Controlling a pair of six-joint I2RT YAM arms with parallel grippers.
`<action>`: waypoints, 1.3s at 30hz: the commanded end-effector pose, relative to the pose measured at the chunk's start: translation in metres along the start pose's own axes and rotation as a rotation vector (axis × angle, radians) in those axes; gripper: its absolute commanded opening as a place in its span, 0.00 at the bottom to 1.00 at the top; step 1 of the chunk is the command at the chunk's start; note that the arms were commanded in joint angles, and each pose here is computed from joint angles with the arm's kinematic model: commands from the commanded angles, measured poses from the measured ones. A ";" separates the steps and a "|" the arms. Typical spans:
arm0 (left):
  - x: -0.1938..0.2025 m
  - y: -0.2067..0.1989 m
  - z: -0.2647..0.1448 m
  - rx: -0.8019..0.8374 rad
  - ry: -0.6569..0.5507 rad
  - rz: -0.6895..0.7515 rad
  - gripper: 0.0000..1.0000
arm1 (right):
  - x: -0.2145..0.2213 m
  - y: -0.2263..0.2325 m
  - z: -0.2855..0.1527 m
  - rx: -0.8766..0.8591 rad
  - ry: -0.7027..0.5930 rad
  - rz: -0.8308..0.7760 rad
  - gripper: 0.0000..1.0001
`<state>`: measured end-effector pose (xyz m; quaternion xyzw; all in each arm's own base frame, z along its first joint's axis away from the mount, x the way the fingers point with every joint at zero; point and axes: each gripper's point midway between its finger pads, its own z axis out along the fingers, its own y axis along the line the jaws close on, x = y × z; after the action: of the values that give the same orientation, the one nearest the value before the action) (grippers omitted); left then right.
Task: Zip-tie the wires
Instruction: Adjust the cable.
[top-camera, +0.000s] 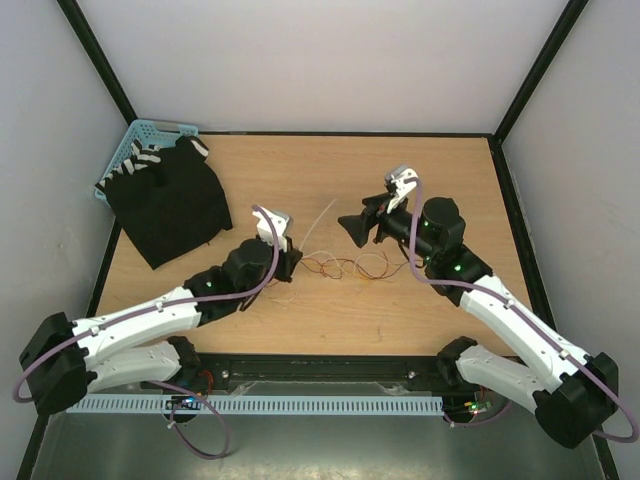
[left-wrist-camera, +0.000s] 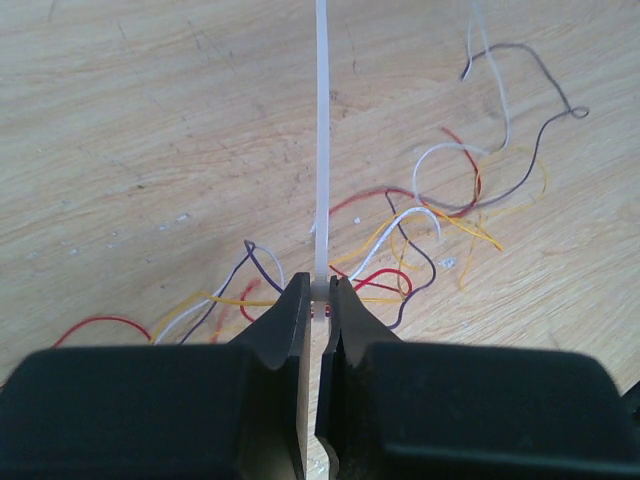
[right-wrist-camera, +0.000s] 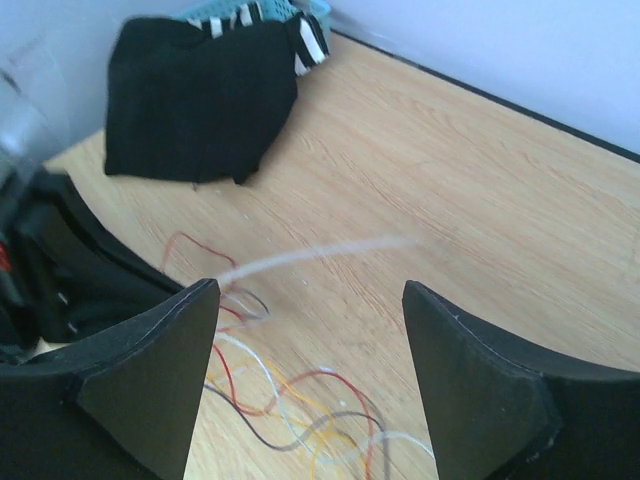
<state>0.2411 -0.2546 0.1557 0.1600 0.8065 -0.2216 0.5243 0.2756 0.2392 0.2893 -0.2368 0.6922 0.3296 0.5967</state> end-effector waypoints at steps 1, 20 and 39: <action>-0.019 0.003 -0.011 -0.014 0.029 0.007 0.00 | 0.018 -0.010 -0.004 0.013 -0.006 -0.127 0.84; -0.044 -0.005 -0.021 0.013 0.076 0.042 0.00 | 0.094 0.033 0.032 -0.383 0.154 -0.106 0.78; -0.052 -0.008 -0.026 0.037 0.054 0.010 0.00 | 0.112 0.030 0.045 -0.391 0.183 -0.060 0.46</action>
<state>0.2348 -0.2486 0.1883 0.1930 0.8298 -0.2109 0.4793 0.2603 0.2945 0.1548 -0.3925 0.6873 0.4066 0.4562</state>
